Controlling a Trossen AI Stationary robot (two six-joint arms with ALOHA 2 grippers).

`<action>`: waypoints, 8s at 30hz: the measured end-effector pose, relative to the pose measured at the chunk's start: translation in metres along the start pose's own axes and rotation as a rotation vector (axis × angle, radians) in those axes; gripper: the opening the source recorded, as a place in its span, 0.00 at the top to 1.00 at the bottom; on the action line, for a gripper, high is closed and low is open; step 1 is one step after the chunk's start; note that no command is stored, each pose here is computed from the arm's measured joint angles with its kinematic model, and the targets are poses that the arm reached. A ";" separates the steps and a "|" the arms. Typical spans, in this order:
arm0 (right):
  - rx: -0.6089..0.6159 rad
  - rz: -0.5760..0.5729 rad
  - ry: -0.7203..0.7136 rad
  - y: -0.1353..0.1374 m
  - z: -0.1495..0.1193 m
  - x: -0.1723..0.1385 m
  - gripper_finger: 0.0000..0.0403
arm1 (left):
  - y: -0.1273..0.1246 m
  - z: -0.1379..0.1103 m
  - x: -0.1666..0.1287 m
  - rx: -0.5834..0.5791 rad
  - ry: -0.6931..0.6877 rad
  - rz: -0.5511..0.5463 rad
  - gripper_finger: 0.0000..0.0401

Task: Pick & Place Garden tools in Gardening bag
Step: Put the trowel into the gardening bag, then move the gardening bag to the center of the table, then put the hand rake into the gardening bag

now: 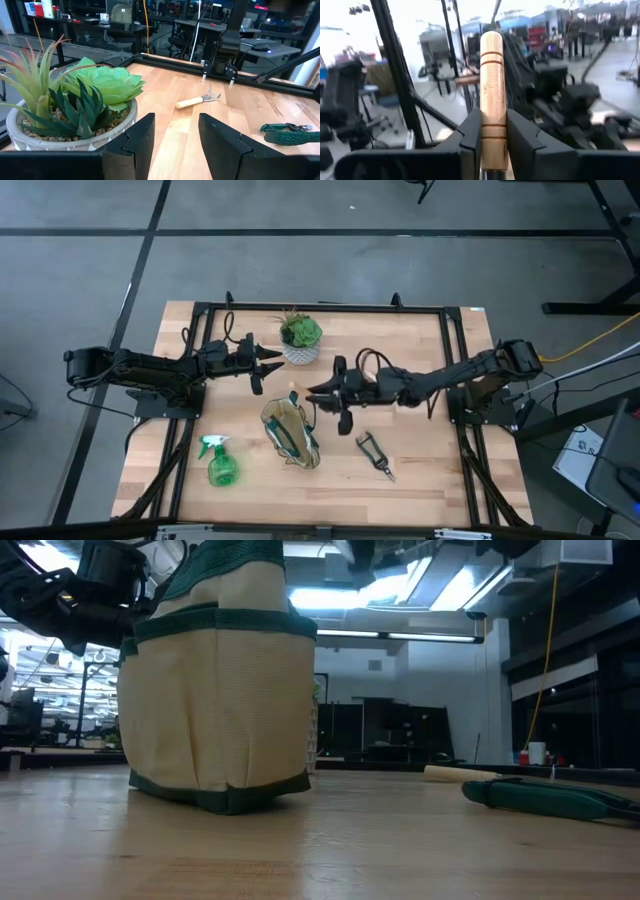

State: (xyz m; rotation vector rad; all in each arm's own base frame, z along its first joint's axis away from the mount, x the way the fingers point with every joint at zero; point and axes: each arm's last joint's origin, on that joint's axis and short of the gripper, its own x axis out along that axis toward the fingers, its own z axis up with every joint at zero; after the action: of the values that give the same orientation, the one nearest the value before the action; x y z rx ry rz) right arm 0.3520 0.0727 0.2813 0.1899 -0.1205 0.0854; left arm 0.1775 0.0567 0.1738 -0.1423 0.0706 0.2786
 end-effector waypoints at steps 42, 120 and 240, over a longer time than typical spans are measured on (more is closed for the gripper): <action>-0.018 -0.022 0.028 0.024 -0.064 0.088 0.84 | 0.000 0.000 0.000 0.000 0.000 0.000 0.63; 0.079 -0.266 0.635 -0.007 -0.061 0.053 0.65 | 0.000 0.000 0.000 0.000 0.000 0.000 0.63; 0.047 -0.731 1.058 -0.056 0.043 -0.018 0.74 | 0.000 0.000 0.000 0.000 -0.001 0.000 0.63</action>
State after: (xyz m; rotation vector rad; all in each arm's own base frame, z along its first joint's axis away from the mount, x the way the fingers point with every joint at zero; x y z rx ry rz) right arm 0.3352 0.0085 0.3107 0.2055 1.0049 -0.5422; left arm 0.1774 0.0567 0.1738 -0.1424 0.0700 0.2784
